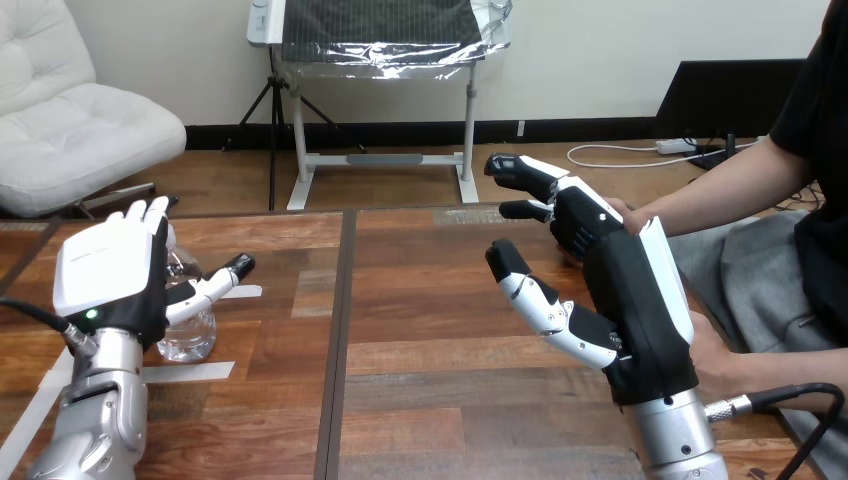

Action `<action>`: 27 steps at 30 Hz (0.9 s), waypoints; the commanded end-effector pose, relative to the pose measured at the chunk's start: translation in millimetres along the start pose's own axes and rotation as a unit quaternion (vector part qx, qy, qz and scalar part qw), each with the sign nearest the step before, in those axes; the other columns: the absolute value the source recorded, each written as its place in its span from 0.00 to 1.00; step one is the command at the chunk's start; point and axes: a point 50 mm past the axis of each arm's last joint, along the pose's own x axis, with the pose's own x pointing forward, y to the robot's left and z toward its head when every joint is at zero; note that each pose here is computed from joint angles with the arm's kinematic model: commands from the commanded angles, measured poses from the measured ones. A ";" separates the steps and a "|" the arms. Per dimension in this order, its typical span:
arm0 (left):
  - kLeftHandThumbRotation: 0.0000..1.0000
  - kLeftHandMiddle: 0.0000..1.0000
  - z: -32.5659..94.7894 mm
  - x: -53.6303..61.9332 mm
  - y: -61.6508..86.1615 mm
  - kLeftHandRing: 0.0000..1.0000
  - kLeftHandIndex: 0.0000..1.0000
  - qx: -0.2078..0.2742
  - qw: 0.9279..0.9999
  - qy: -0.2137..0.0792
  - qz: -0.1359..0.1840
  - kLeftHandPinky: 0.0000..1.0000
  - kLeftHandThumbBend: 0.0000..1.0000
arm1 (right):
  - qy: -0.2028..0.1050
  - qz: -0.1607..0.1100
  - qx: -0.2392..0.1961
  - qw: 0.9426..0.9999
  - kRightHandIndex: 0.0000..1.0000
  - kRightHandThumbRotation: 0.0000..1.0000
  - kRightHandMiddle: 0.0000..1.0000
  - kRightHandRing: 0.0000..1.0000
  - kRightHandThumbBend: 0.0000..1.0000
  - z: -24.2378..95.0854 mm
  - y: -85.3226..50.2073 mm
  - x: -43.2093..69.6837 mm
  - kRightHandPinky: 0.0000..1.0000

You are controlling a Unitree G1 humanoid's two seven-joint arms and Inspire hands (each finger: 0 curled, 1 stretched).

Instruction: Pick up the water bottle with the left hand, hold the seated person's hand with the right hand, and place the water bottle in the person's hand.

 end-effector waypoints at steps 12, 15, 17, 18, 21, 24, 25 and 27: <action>0.92 0.90 8.1 -15.2 -8.7 0.88 0.89 -0.036 0.999 -0.027 -0.017 0.82 0.68 | -0.053 0.000 -0.009 0.999 0.76 0.32 0.83 0.82 0.42 11.2 -3.7 21.7 0.72; 0.92 0.89 9.1 -18.4 -8.5 0.87 0.88 -0.038 0.999 -0.032 -0.014 0.81 0.67 | -0.055 0.001 -0.011 0.998 0.77 0.32 0.83 0.82 0.42 11.1 -3.8 21.9 0.72; 0.91 0.89 9.8 -20.8 -8.4 0.87 0.88 -0.039 0.998 -0.037 -0.012 0.81 0.67 | -0.054 0.000 -0.012 0.998 0.77 0.32 0.83 0.83 0.42 11.1 -3.7 21.9 0.72; 0.91 0.89 10.0 -21.5 -8.3 0.87 0.88 -0.040 0.998 -0.038 -0.011 0.81 0.67 | -0.054 0.000 -0.013 0.998 0.77 0.32 0.84 0.83 0.41 11.1 -3.6 22.0 0.72; 0.92 0.88 11.1 -24.3 -7.8 0.86 0.87 -0.038 0.998 -0.042 -0.011 0.81 0.67 | -0.054 -0.001 -0.011 0.999 0.77 0.32 0.84 0.83 0.41 11.1 -3.2 22.2 0.73; 0.93 0.88 12.0 -27.4 -7.6 0.86 0.87 -0.036 0.998 -0.045 -0.012 0.81 0.67 | -0.053 -0.002 -0.009 0.999 0.77 0.32 0.83 0.83 0.41 11.1 -2.7 22.4 0.73; 0.93 0.88 12.4 -29.0 -7.6 0.86 0.87 -0.034 0.998 -0.047 -0.011 0.81 0.67 | -0.053 -0.002 -0.008 0.999 0.77 0.32 0.83 0.83 0.41 11.0 -2.7 22.4 0.73; 0.94 0.88 12.6 -30.6 -7.6 0.86 0.87 -0.031 0.998 -0.050 -0.011 0.82 0.66 | -0.053 -0.001 -0.007 0.999 0.77 0.32 0.83 0.83 0.41 10.9 -2.4 22.5 0.73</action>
